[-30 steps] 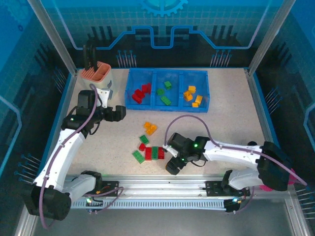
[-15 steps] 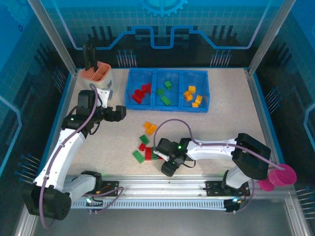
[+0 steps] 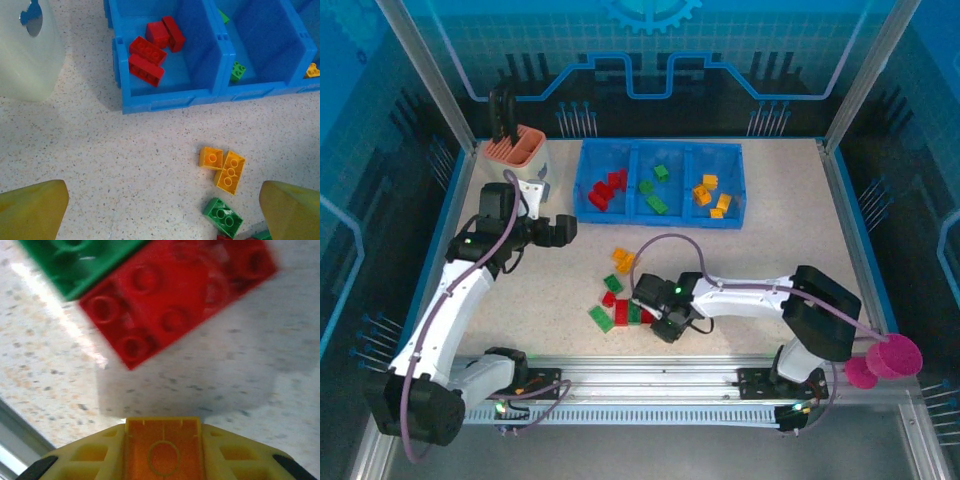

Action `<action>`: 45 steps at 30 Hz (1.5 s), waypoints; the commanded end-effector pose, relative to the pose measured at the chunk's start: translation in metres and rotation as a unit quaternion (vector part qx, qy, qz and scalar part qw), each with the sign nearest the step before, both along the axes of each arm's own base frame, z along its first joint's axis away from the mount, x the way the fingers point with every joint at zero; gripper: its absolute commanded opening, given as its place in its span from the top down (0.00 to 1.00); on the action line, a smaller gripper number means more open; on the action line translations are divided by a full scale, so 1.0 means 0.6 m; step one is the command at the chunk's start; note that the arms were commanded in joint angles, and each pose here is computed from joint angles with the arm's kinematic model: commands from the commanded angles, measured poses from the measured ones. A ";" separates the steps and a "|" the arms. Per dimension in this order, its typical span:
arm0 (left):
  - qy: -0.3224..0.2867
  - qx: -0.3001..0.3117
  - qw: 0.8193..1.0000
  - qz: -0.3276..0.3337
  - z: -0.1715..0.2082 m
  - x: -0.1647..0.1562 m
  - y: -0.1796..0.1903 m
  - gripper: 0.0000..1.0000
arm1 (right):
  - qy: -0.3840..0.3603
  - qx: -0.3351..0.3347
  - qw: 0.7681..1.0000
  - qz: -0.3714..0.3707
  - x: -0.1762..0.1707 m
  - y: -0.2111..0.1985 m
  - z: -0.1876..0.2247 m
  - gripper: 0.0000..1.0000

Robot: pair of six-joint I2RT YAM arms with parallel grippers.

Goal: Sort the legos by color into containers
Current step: Pick up the lego from the bottom-center of the table, then place the lego in the container.

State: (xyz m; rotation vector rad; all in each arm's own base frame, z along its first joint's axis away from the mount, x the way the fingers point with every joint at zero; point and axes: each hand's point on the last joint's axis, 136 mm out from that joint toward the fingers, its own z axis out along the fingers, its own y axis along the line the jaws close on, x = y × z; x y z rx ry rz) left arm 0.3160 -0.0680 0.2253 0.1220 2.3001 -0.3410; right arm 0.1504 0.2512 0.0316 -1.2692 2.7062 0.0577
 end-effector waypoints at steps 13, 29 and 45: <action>0.019 -0.001 1.000 -0.001 -0.014 0.001 0.005 0.01 | -0.196 0.091 0.956 -0.200 0.345 -0.180 0.231 0.68; 0.032 -0.003 0.999 0.003 -0.025 0.007 0.010 0.01 | -0.200 0.092 0.936 -0.274 0.603 -0.245 0.167 0.70; 0.049 -0.005 0.999 0.005 -0.038 0.013 0.012 0.01 | -0.205 0.013 0.942 -0.266 0.709 -0.258 0.082 0.69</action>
